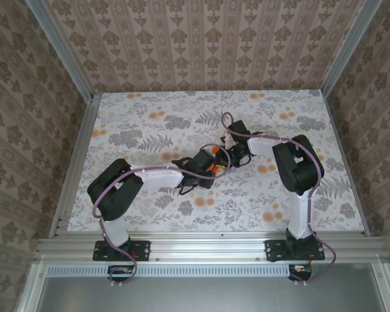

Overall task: Fold a paper plane with a square sheet of paper (pick it up from the middle)
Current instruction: Fold the wing for the fifth time at the center of the table.

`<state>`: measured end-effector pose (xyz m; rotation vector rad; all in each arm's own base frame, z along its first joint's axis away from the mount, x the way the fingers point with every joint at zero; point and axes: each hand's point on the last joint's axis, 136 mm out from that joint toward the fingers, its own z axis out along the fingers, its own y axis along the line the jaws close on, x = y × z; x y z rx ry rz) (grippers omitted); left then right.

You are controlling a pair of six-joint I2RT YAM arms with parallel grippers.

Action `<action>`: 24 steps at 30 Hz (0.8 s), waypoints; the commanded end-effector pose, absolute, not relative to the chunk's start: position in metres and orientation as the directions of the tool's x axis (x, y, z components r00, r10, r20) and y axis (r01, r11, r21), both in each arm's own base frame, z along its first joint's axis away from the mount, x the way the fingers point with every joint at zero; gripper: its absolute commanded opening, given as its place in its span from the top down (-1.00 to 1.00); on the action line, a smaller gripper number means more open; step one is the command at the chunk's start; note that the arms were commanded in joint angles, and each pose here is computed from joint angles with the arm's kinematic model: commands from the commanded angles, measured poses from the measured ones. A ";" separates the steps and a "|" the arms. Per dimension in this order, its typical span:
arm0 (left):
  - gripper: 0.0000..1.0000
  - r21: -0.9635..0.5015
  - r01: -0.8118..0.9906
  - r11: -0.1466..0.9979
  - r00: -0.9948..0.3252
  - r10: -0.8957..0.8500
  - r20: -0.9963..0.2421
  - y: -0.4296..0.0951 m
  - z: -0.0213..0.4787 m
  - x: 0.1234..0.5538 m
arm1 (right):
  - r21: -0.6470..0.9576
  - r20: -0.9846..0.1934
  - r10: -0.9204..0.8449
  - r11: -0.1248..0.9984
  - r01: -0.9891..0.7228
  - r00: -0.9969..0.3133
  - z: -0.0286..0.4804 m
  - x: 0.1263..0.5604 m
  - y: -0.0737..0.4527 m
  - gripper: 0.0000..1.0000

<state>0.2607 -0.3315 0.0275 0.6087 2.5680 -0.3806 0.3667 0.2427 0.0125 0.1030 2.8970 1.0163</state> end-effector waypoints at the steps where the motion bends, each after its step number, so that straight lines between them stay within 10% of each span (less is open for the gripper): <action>1: 0.49 -0.070 0.478 0.876 -0.774 0.382 -0.504 -0.323 0.026 0.265 | 0.517 0.032 0.108 0.849 0.109 -0.994 -0.030 0.352 0.223 0.68; 24: 1.00 0.200 0.510 0.837 -0.668 0.532 -0.521 -0.315 0.017 0.265 | 0.648 -0.056 0.276 0.741 0.175 -0.960 0.064 0.393 0.227 0.37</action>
